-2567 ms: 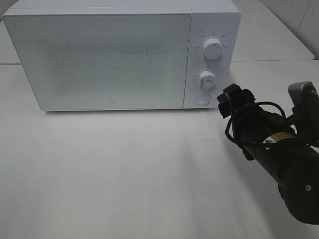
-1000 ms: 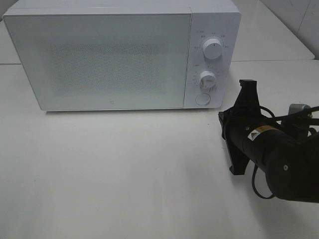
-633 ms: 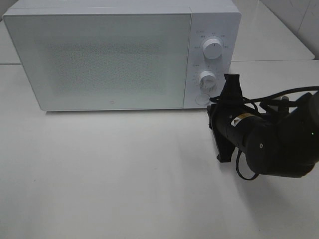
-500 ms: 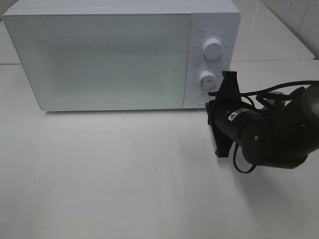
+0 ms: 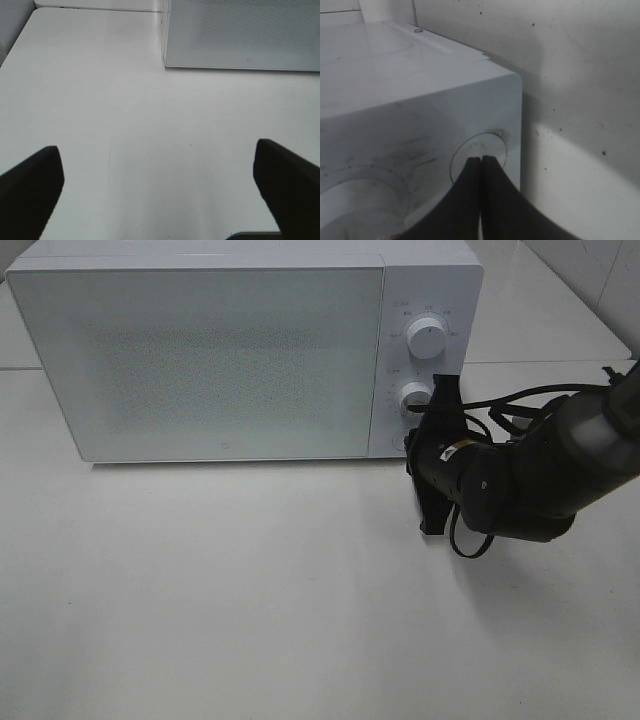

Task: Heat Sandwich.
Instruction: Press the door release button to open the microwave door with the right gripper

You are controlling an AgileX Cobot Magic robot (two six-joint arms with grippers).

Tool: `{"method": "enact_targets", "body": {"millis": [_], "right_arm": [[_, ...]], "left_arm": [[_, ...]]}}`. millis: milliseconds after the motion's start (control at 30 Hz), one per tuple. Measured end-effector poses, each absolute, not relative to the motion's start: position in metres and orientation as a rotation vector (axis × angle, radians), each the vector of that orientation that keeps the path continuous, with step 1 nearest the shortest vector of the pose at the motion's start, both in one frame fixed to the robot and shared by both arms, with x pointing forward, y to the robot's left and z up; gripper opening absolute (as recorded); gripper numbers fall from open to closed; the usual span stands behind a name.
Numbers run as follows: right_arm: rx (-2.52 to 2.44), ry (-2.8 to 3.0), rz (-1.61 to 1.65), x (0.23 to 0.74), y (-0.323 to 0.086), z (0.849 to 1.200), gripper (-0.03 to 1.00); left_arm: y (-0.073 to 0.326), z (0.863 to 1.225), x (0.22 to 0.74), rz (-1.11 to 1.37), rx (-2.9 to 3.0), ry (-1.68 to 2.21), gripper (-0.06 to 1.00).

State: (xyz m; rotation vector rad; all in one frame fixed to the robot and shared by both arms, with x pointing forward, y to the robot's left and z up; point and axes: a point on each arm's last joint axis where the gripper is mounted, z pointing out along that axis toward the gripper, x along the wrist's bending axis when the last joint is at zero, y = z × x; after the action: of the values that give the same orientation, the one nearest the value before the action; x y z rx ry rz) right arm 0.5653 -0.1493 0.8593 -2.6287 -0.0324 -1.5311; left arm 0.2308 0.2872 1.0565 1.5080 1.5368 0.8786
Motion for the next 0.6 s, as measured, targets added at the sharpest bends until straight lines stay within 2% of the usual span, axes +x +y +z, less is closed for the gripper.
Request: {"method": "enact_targets", "body": {"millis": [600], "right_arm": [[-2.651,-0.022,-1.499,0.580,-0.148,0.848,0.01]], "left_arm": [[0.287,1.056,0.231,0.879,1.508,1.537,0.97]]}}
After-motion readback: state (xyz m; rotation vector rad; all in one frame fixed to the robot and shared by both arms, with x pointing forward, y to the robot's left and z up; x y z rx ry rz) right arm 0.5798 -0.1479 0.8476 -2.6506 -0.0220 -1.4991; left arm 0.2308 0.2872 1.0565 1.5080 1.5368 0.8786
